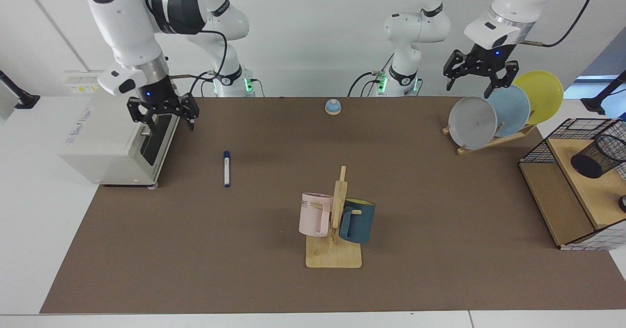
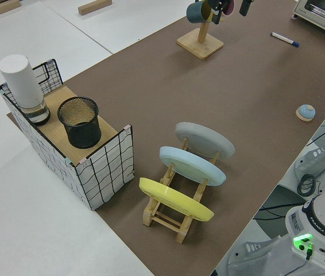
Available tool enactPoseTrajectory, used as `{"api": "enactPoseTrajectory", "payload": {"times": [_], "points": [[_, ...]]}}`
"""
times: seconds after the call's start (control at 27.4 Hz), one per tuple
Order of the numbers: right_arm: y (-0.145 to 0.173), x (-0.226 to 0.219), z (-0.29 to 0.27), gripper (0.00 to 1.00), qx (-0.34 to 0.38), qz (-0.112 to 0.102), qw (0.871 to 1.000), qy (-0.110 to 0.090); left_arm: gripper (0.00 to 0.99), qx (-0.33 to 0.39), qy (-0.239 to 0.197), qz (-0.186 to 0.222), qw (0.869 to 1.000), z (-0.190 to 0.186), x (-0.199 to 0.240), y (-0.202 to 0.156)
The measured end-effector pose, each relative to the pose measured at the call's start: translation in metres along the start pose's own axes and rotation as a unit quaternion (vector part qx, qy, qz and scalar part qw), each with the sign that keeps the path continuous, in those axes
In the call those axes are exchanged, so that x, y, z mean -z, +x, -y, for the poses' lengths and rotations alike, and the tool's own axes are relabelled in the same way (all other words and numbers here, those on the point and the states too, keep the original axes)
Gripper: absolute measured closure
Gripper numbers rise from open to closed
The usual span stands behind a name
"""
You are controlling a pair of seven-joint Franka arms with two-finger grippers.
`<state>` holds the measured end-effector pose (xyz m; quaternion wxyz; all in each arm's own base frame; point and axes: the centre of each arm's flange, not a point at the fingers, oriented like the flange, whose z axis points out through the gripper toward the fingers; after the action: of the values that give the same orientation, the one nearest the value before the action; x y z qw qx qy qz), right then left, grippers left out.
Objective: Put markers into pen holder
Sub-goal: 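Reach the right gripper down to the white marker and grasp it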
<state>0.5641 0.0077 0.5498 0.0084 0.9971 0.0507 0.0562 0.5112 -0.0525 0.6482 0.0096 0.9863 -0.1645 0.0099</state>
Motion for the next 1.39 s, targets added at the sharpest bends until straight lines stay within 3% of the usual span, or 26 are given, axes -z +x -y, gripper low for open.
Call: {"api": "enactPoseTrajectory", "payload": {"times": [0.37, 0.66, 0.88, 1.17, 1.39], "points": [[0.047, -0.141, 0.036, 0.00, 0.025, 0.000, 1.000, -0.003, 0.000, 0.016, -0.001, -0.002, 1.000, 0.016, 0.001, -0.004], [0.026, -0.216, 0.056, 0.00, 0.025, 0.035, 0.999, -0.002, 0.000, 0.013, 0.005, -0.022, 1.000, 0.017, 0.004, 0.001], [0.001, -0.240, 0.055, 0.00, 0.022, 0.062, 0.998, 0.000, 0.000, -0.053, 0.010, -0.033, 0.998, 0.015, 0.000, 0.010], [-0.015, -0.250, 0.069, 0.00, 0.003, 0.050, 0.999, 0.004, 0.000, -0.182, 0.004, -0.011, 0.983, 0.012, -0.025, 0.014], [-0.024, -0.258, 0.070, 0.03, 0.002, 0.054, 0.999, 0.004, 0.000, -0.253, -0.002, 0.002, 0.967, 0.005, -0.055, 0.017]]}}
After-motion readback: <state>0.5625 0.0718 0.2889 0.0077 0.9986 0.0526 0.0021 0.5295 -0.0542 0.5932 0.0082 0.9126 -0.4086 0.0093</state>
